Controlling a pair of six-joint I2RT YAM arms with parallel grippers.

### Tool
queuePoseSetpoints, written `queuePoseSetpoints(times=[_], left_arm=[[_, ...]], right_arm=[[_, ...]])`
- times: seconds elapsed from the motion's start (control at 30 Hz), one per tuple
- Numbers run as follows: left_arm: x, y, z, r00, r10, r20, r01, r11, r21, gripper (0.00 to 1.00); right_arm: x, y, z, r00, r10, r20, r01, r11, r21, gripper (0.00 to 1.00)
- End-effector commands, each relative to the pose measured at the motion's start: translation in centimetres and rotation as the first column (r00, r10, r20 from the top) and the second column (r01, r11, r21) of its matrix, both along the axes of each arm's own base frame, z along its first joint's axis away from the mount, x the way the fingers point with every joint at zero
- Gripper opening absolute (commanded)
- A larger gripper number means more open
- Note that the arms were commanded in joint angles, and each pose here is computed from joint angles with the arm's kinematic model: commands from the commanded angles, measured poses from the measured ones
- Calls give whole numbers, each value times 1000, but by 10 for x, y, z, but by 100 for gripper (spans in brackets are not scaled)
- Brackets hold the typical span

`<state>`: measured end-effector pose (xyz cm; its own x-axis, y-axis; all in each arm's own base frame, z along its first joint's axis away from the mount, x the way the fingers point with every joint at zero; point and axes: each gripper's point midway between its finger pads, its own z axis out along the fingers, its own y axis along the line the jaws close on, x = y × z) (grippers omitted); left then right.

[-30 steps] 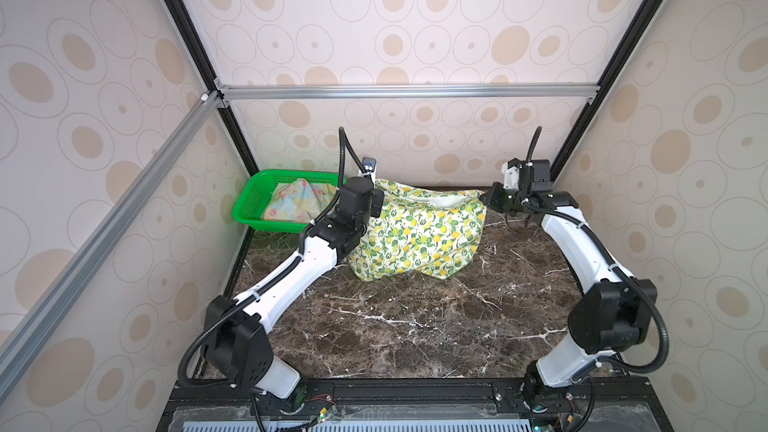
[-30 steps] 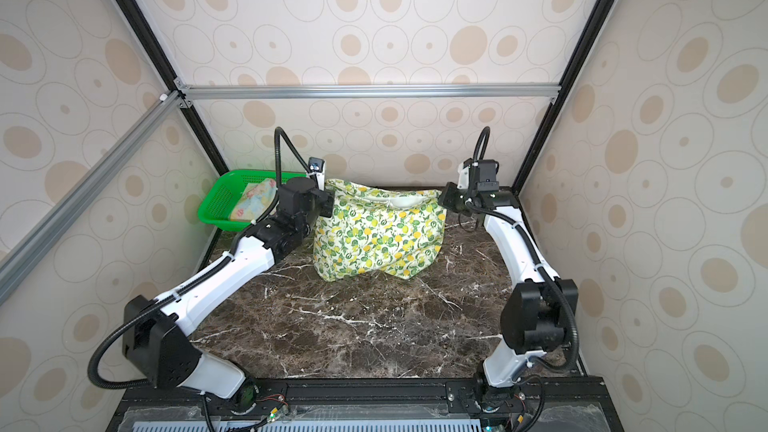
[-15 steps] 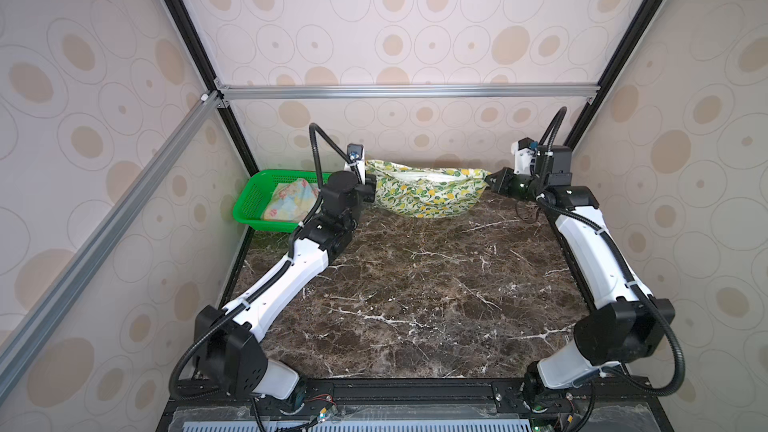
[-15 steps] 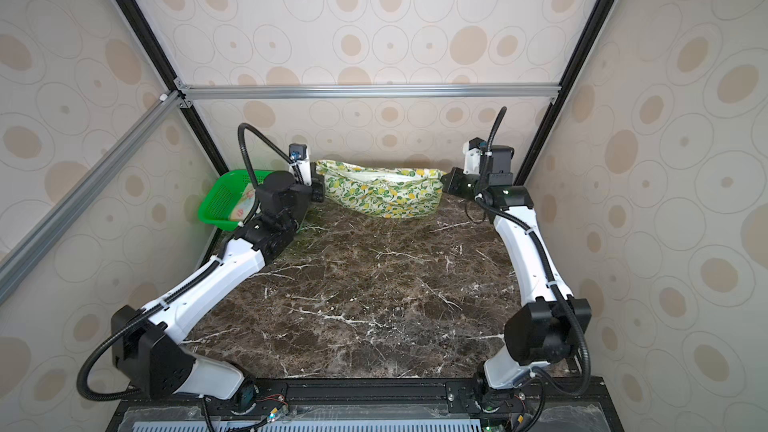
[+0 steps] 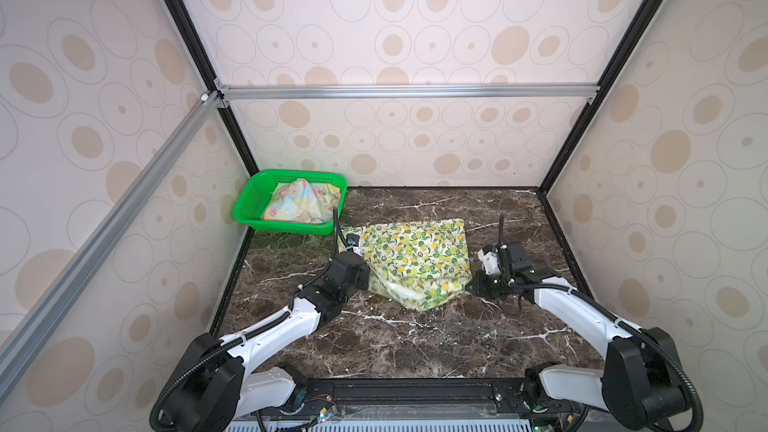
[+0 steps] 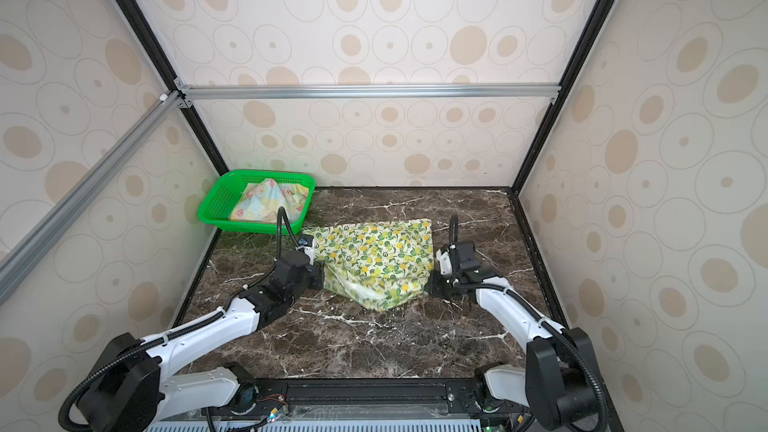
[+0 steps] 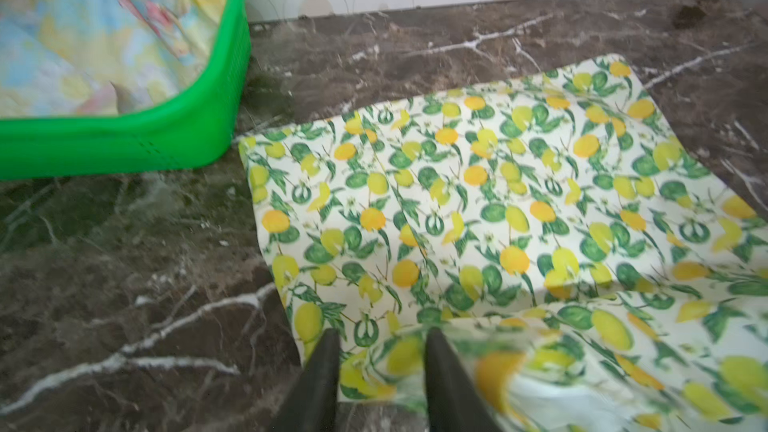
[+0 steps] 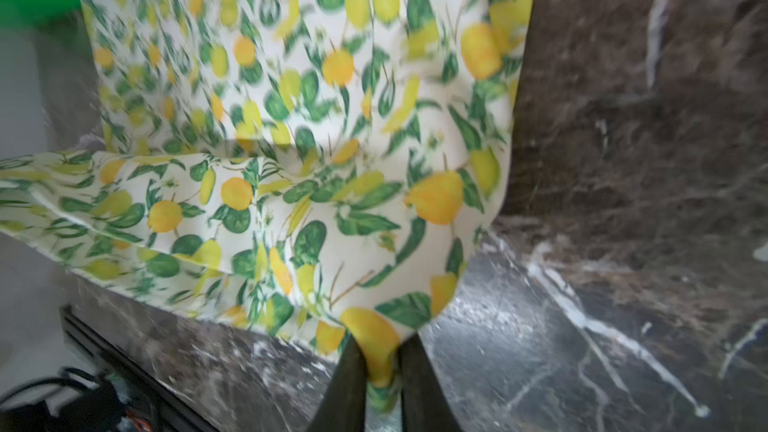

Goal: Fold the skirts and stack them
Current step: 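Lay the skirt flat on the table with both grippers and release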

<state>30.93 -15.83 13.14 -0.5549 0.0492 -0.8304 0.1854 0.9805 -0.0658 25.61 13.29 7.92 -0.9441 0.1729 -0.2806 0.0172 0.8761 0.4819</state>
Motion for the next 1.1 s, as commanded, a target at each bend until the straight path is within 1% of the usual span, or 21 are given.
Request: queuePoseSetpoints(times=[0.0,0.03,0.07,0.13,0.2,0.27,0.3,0.33,0.37,0.4,0.43,0.47,0.5,0.57,0.7,0.77,0.97,1.07], left_arm=[[-19,3,17,999,52,-5,-52,994,-91,65],[-25,8,21,998,61,-7,-61,994,-93,68],[-28,12,27,998,69,0,-68,993,-97,68],[-32,18,40,997,78,27,-75,992,-105,74],[-30,16,44,997,65,40,-61,993,-98,73],[-26,9,38,999,48,21,-46,995,-86,70],[-24,2,32,1000,28,0,-28,996,-84,67],[-22,-6,24,1000,-1,-26,-1,996,-85,65],[-21,-13,17,999,-19,-48,14,996,-89,63],[-20,-19,8,996,-36,-76,29,995,-92,60],[-19,-23,-1,994,-45,-101,36,995,-90,58],[-20,-24,-10,991,-43,-124,33,996,-83,57],[-22,-25,-20,988,-46,-149,36,997,-71,56],[-25,-26,-35,982,-53,-183,45,998,-48,55],[-37,-24,-59,966,-65,-250,59,998,-33,54],[-42,-25,-69,957,-74,-279,67,997,-32,54],[-54,-28,-91,936,-80,-343,78,997,-18,53],[-56,-34,-95,930,-88,-358,83,996,-30,53]], right_arm=[[2,9,31,995,-6,95,3,999,35,43],[2,7,38,994,-10,108,7,1000,30,48],[3,5,45,992,-14,124,11,1000,23,49],[9,4,61,986,-13,168,11,1000,16,52],[18,7,67,982,-21,189,16,1000,25,53],[27,13,63,984,-13,180,7,999,37,50],[31,15,57,987,-9,159,4,999,36,46],[35,16,50,992,-12,129,8,1000,28,38],[38,18,43,994,-12,106,9,1000,29,29],[40,19,33,997,-17,76,15,1000,24,16],[41,19,24,998,-25,55,24,999,21,7],[41,17,14,999,-42,34,42,999,10,1],[41,12,3,997,-74,12,74,997,-16,0],[38,3,-16,992,-123,-26,121,991,-56,0],[34,-3,-42,981,-180,-79,173,981,-85,0],[33,-11,-54,969,-220,-109,204,969,-139,0],[40,-34,-73,942,-308,-131,263,923,-282,0],[48,-43,-78,931,-341,-130,286,903,-320,0]])
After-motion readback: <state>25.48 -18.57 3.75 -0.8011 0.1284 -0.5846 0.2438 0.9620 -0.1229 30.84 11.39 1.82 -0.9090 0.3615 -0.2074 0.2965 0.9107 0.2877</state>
